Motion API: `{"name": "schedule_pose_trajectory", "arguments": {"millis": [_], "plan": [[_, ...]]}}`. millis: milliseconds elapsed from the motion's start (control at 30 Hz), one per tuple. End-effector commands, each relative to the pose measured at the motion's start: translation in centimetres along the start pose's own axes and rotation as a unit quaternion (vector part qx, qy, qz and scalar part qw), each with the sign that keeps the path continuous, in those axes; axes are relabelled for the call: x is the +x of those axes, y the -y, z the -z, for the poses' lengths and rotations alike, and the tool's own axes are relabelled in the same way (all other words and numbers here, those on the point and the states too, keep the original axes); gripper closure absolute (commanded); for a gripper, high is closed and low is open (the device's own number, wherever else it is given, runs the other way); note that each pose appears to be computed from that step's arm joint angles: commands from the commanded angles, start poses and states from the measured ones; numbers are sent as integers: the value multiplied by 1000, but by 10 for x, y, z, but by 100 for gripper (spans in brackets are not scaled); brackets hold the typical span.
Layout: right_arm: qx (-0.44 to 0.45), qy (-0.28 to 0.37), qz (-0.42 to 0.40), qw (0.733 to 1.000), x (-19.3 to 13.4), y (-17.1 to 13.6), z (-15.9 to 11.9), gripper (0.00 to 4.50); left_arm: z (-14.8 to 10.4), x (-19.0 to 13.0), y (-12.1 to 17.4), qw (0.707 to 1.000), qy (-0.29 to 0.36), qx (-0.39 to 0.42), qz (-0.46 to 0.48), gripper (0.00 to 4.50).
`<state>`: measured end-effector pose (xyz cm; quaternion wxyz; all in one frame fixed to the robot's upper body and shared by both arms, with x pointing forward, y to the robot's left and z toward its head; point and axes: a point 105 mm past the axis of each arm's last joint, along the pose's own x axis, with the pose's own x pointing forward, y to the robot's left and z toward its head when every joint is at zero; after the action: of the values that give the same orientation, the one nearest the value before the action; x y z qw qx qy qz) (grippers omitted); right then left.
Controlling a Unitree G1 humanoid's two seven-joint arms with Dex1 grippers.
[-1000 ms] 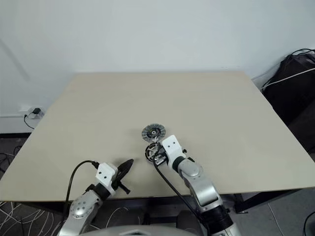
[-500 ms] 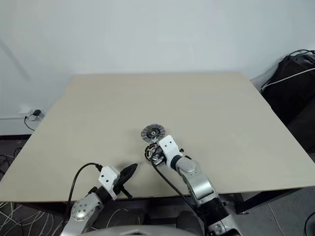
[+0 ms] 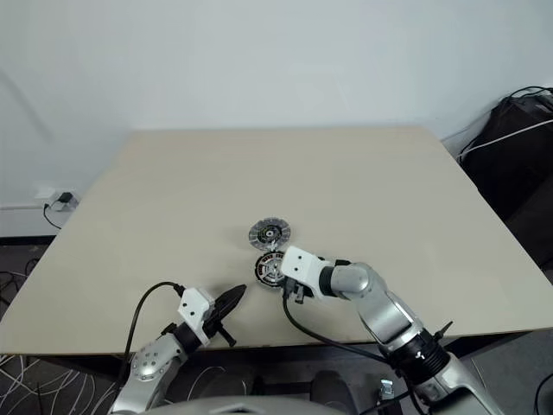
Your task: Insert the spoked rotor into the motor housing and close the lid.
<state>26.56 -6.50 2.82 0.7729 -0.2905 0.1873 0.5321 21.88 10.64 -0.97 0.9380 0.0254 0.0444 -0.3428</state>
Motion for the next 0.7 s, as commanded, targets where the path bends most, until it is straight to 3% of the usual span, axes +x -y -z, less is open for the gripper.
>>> {"name": "schedule_pose_trajectory", "arguments": {"millis": [33,367,700], "plan": [[-62,-7,-26,998,-3,2,-10,195,-12,6,3,1000,23,5,4,450],[-133,-50,-77,987,7,3,-4,195,-19,7,10,1000,26,-5,-3,450],[-142,-64,-89,984,21,10,-2,195,-21,7,11,1000,28,-8,-13,450]]}}
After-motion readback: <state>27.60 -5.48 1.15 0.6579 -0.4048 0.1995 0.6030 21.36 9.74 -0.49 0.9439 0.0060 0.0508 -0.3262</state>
